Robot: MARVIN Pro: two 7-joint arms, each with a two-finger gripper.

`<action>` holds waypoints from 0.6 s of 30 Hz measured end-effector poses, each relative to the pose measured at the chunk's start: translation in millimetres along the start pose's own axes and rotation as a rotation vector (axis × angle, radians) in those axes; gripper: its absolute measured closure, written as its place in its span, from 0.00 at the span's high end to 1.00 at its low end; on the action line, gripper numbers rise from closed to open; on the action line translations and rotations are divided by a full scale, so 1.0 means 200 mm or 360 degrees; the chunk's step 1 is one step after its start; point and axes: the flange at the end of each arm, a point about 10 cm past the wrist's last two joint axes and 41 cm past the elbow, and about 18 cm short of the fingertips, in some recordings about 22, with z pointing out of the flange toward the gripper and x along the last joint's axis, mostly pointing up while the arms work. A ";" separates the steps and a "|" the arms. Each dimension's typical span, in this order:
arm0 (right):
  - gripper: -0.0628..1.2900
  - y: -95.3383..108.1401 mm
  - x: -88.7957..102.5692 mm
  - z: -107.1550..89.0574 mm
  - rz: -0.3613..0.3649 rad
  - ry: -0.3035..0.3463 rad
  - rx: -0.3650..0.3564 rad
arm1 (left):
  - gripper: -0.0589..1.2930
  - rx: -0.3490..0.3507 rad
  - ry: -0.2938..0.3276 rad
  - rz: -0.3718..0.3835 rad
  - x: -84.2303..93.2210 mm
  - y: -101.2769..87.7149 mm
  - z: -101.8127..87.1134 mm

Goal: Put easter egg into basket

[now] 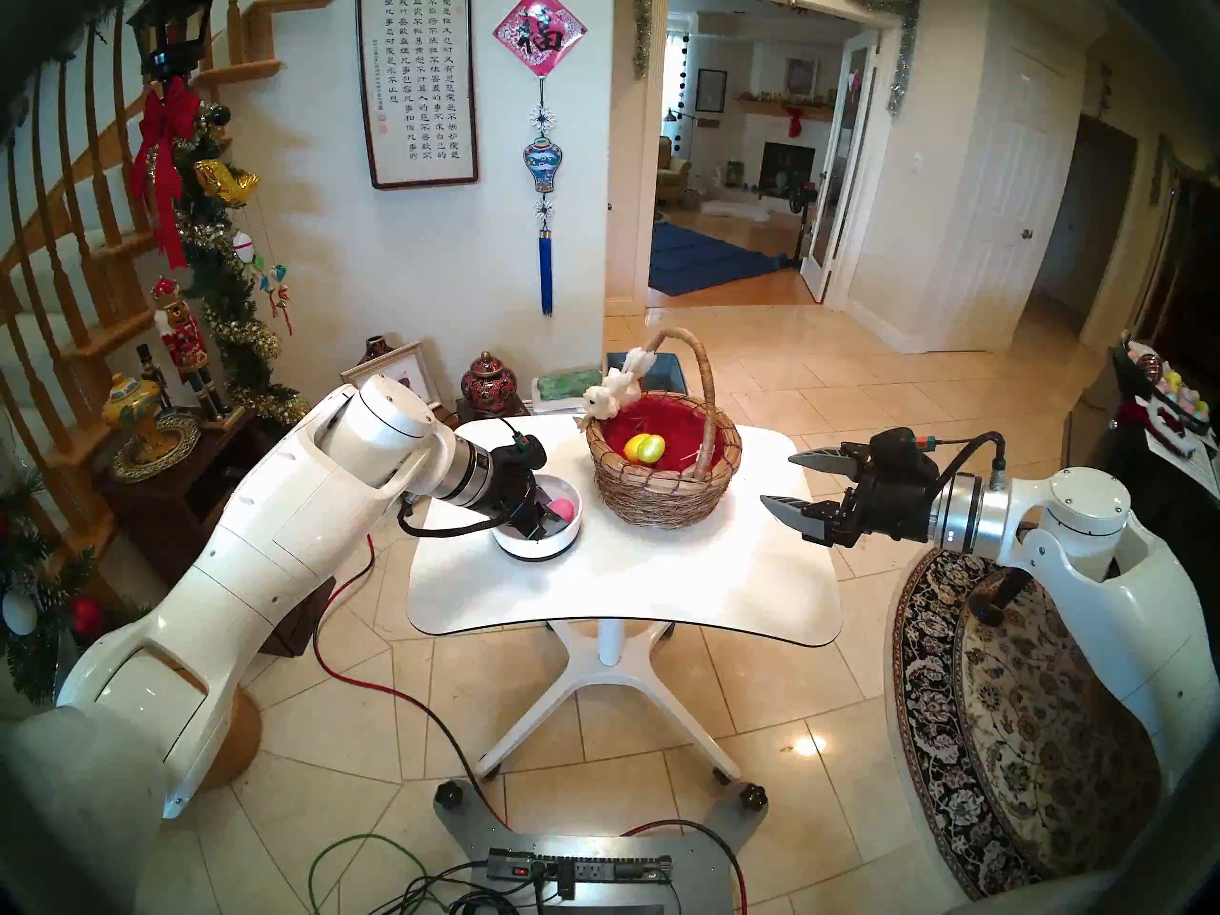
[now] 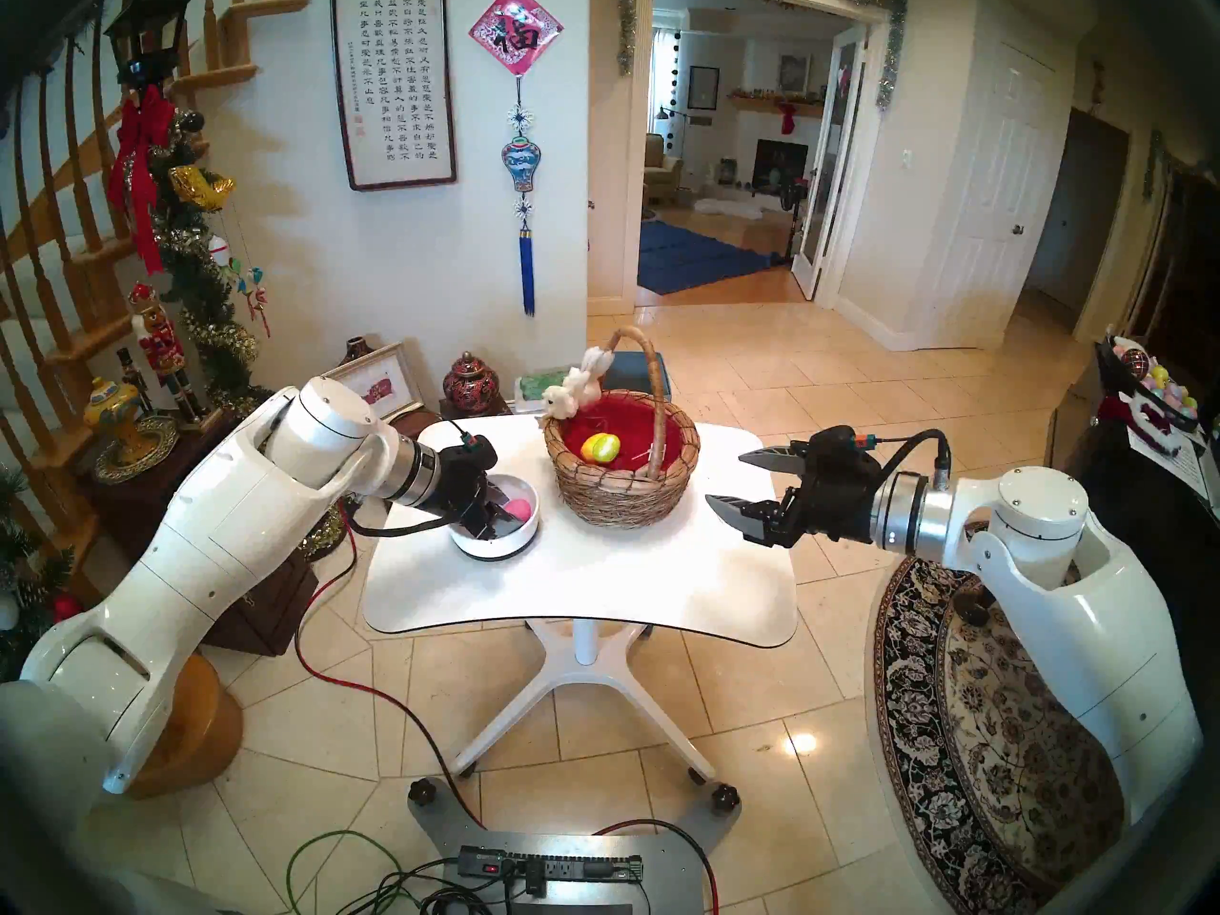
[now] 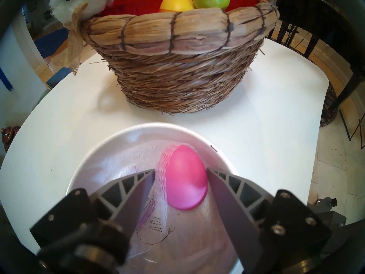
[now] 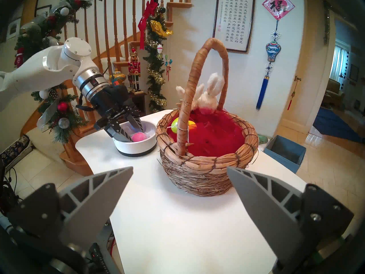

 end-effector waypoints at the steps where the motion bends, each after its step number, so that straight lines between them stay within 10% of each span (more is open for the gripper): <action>1: 0.96 0.00 0.00 0.00 0.0000 0.0000 0.0000 | 0.60 0.0000 0.0001 -0.0003 0.00 0.00 0.00; 18: 0.96 0.00 0.00 0.00 0.0000 0.0000 0.0000 | 0.61 0.0033 0.0020 -0.0031 -0.01 -0.02 -0.01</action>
